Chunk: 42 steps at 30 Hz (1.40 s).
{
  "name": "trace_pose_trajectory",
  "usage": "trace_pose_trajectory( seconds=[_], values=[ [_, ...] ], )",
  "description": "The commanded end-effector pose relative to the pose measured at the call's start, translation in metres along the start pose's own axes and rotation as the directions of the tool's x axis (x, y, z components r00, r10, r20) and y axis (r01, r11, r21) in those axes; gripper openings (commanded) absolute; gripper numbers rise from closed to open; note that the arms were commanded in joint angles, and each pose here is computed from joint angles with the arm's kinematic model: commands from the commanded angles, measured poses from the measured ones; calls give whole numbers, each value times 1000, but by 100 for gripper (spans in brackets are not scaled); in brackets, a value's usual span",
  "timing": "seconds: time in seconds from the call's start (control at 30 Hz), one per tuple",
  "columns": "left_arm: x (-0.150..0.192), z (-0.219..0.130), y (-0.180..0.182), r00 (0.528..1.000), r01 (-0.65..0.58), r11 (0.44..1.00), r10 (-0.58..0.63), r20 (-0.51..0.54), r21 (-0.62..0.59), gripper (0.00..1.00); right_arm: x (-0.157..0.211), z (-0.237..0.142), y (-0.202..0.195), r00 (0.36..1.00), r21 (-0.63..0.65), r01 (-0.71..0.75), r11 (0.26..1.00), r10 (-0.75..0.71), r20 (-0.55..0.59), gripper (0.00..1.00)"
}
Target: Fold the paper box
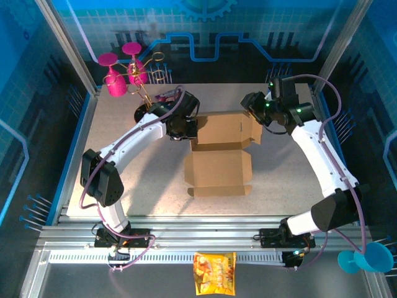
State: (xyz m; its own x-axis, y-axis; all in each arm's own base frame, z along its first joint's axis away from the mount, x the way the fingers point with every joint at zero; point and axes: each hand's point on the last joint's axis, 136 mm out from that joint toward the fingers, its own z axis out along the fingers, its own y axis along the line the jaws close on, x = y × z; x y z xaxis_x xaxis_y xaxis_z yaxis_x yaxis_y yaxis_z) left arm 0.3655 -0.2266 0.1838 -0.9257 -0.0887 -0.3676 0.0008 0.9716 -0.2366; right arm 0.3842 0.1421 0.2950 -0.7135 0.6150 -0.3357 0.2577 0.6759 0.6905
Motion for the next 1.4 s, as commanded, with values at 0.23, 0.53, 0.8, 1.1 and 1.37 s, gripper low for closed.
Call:
trace_pose_trajectory(
  seconds=[0.23,0.53,0.8,1.1,1.37],
  values=[
    [6,-5,-9,999,-32,999,32,-40,18,0,6,14,-8,999,44,12,999,-10,-37,50],
    [-1,-8,-17,999,-26,999,27,-31,33,0,17,20,-9,993,25,-91,996,93,-77,50],
    [-5,-10,-21,999,-39,998,40,-21,44,0,11,27,-1,982,-14,-177,984,176,-70,36],
    [-7,-13,-22,999,-33,998,33,-16,47,0,5,30,5,967,-37,-249,968,246,-62,6],
    [-7,-14,-16,1000,-23,1000,23,-17,14,0,-15,-17,-2,977,-51,-162,986,167,129,56]
  ],
)
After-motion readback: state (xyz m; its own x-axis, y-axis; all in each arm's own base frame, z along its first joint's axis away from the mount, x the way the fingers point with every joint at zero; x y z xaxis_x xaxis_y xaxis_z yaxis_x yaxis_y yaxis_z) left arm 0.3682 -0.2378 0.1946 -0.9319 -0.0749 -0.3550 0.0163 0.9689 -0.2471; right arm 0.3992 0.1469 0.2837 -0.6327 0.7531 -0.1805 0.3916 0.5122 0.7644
